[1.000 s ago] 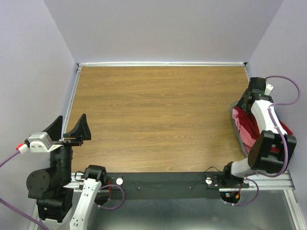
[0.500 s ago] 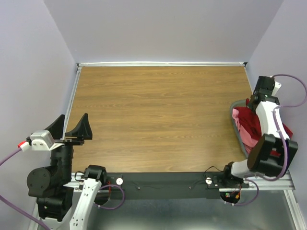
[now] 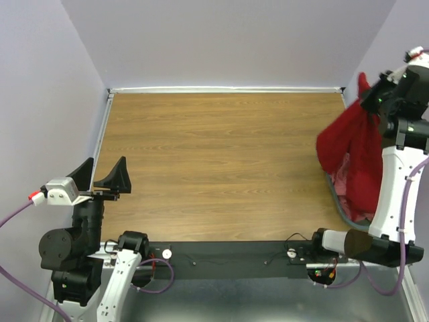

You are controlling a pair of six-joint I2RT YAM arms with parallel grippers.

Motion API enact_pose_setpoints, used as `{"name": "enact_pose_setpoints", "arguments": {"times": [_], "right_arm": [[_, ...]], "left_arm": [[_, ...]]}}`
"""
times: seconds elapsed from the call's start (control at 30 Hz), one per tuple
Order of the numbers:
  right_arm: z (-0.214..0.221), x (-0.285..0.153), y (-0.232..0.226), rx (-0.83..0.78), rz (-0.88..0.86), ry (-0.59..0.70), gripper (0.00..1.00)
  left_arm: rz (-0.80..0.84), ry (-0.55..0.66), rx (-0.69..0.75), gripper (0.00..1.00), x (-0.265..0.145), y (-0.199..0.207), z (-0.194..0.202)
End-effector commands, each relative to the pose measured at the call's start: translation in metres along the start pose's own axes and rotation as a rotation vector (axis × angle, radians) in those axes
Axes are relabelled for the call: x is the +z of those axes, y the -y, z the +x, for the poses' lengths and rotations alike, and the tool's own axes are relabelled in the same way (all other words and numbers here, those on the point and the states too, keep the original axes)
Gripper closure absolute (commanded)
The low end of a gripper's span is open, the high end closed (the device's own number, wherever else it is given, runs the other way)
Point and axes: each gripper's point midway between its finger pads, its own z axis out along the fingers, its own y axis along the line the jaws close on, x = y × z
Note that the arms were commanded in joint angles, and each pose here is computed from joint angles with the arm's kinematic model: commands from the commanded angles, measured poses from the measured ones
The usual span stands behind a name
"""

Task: Fold and stack the t-shirts
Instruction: Grab the tshirt from the pile, then move the tshirt to the center of the board

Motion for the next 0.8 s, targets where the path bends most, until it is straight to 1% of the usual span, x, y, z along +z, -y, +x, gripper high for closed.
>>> {"name": "enact_pose_setpoints", "arguments": {"times": [0.0,0.03,0.1,0.13,0.17,0.23,0.27,0.33,0.37,0.43,0.47,0.5,0.53,0.57,0.6,0.63,0.7,0.73,0.77], "right_arm": [[0.01,0.002,-0.111,0.0,-0.386,-0.104,0.99],[0.017,-0.007,-0.153,-0.039,-0.472,-0.12,0.99],[0.012,-0.006,-0.201,-0.036,-0.563,-0.124,1.0],[0.016,-0.016,-0.23,-0.04,-0.631,-0.131,1.0],[0.006,-0.021,-0.247,-0.027,-0.658,-0.1,0.99],[0.004,-0.023,-0.274,-0.019,-0.697,-0.081,0.99],[0.018,-0.02,-0.298,-0.015,-0.718,-0.104,0.99],[0.041,-0.015,-0.322,-0.021,-0.746,-0.15,0.99],[0.07,-0.018,-0.346,-0.041,-0.773,-0.201,0.99],[0.112,-0.017,-0.371,-0.061,-0.783,-0.272,0.99],[0.153,-0.023,-0.394,-0.099,-0.8,-0.339,0.99],[0.175,-0.028,-0.404,-0.109,-0.802,-0.374,0.99],[0.211,-0.048,-0.42,-0.152,-0.826,-0.426,0.98],[0.235,-0.054,-0.427,-0.181,-0.835,-0.464,0.96],[0.265,-0.057,-0.433,-0.201,-0.829,-0.518,0.93],[0.29,-0.076,-0.442,-0.231,-0.854,-0.559,0.89],[0.335,-0.095,-0.442,-0.284,-0.888,-0.66,0.83],[0.348,-0.107,-0.441,-0.305,-0.914,-0.698,0.77],[0.373,-0.129,-0.434,-0.343,-0.965,-0.782,0.65]], "left_arm": [[0.053,-0.006,-0.02,0.03,0.001,0.01,0.003],[0.055,-0.008,-0.021,0.03,0.001,0.01,0.004],[0.062,-0.011,-0.022,0.03,0.0,0.011,0.005],[0.065,-0.012,-0.027,0.03,0.0,0.012,0.005],[0.071,-0.013,-0.03,0.03,0.0,0.013,0.004],[0.079,-0.02,-0.031,0.03,-0.001,0.015,0.004],[0.088,-0.022,-0.036,0.03,-0.002,0.017,0.003],[0.097,-0.028,-0.04,0.03,-0.004,0.018,0.004],[0.104,-0.033,-0.043,0.03,-0.004,0.02,0.005],[0.129,-0.047,-0.057,0.03,-0.008,0.024,0.008],[0.135,-0.047,-0.061,0.03,-0.009,0.025,0.008],[0.146,-0.056,-0.066,0.03,-0.01,0.027,0.01],[0.146,-0.055,-0.069,0.03,-0.011,0.027,0.009],[0.143,-0.063,-0.073,0.03,-0.011,0.027,0.01],[0.136,-0.07,-0.083,0.03,-0.012,0.026,0.012],[0.133,-0.073,-0.089,0.03,-0.011,0.026,0.012],[0.126,-0.088,-0.104,0.03,-0.009,0.026,0.015],[0.12,-0.093,-0.113,0.03,-0.007,0.026,0.016],[0.114,-0.108,-0.124,0.03,-0.004,0.025,0.02]]}}
